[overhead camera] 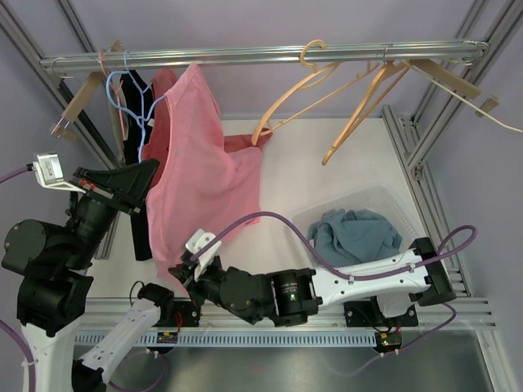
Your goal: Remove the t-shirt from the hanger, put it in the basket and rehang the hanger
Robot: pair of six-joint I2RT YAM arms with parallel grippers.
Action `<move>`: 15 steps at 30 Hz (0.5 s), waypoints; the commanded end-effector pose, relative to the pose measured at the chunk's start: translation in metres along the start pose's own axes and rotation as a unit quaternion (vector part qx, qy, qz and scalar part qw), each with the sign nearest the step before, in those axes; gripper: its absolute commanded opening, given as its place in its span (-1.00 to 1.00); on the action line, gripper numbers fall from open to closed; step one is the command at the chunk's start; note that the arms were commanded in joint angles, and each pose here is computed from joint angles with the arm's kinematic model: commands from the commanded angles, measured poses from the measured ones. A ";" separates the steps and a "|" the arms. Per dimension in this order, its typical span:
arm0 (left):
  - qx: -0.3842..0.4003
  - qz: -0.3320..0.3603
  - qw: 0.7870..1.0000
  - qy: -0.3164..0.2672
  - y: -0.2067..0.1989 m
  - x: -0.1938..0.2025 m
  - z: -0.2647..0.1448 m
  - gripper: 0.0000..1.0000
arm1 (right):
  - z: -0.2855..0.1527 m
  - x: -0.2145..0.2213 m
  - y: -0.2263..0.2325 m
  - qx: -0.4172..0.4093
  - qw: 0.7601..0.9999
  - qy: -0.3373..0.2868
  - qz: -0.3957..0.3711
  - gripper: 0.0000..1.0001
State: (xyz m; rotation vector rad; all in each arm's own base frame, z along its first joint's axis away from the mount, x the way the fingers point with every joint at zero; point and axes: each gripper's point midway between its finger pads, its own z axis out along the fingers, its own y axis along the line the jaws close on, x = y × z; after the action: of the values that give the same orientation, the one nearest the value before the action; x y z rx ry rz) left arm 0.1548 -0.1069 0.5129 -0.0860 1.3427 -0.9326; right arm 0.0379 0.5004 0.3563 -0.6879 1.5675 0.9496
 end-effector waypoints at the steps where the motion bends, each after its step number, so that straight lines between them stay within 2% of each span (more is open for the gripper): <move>1: 0.062 0.009 0.997 -0.055 -0.036 -0.035 -0.017 -1.00 | -0.038 -0.045 0.044 -0.063 0.997 -0.039 0.006 -1.00; 4: 0.072 0.021 0.995 -0.064 -0.042 -0.041 -0.015 -1.00 | -0.079 -0.032 0.098 -0.155 0.988 0.002 -0.021 -1.00; 7: 0.093 0.023 0.993 -0.068 -0.057 -0.054 -0.011 -1.00 | -0.104 0.006 0.131 -0.211 0.974 0.070 -0.040 -1.00; 13: 0.144 0.039 0.984 -0.093 -0.098 -0.092 -0.018 -1.00 | -0.122 0.064 0.135 -0.216 0.964 0.148 -0.047 -1.00; 15: 0.162 0.047 0.980 -0.108 -0.112 -0.106 -0.028 -1.00 | -0.125 0.064 0.128 -0.208 0.965 0.152 -0.036 -1.00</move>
State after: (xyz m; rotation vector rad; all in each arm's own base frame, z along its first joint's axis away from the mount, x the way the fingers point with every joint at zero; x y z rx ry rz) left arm 0.1017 -0.1089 0.5984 0.0610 1.1685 -1.0244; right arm -0.1243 0.4779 0.3605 -1.0906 1.5259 1.1653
